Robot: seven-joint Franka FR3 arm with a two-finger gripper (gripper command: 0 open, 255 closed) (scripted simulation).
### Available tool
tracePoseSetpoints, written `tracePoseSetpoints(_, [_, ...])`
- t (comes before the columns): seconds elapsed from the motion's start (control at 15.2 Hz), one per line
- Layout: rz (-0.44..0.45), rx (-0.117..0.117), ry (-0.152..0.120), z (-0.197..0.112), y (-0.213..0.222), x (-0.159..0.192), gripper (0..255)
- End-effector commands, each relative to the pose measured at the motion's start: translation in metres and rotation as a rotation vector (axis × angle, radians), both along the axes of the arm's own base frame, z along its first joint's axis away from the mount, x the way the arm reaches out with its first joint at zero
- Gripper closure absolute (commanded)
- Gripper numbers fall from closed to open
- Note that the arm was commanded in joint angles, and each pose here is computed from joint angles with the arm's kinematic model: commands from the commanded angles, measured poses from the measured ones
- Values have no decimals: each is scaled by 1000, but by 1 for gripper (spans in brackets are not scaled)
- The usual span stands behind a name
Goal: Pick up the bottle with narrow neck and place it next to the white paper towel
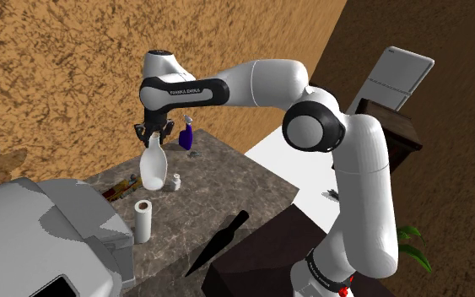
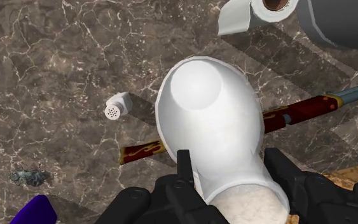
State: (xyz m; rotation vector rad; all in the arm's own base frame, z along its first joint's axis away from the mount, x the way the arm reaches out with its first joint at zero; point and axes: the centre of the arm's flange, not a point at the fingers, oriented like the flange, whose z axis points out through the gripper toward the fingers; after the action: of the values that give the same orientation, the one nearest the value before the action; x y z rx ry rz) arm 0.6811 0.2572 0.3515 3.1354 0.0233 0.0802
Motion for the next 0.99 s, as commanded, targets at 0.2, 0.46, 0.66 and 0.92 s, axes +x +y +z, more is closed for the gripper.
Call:
tracePoseSetpoints(0.2, [0,0,-1,-26,-1,0,255])
tracePoseSetpoints(0.46, [0,0,-1,-47,-1,0,255])
tracePoseSetpoints(0.66, [0,0,-1,-63,-1,0,255])
tracePoseSetpoints(0.92, [0,0,-1,-84,-1,0,255])
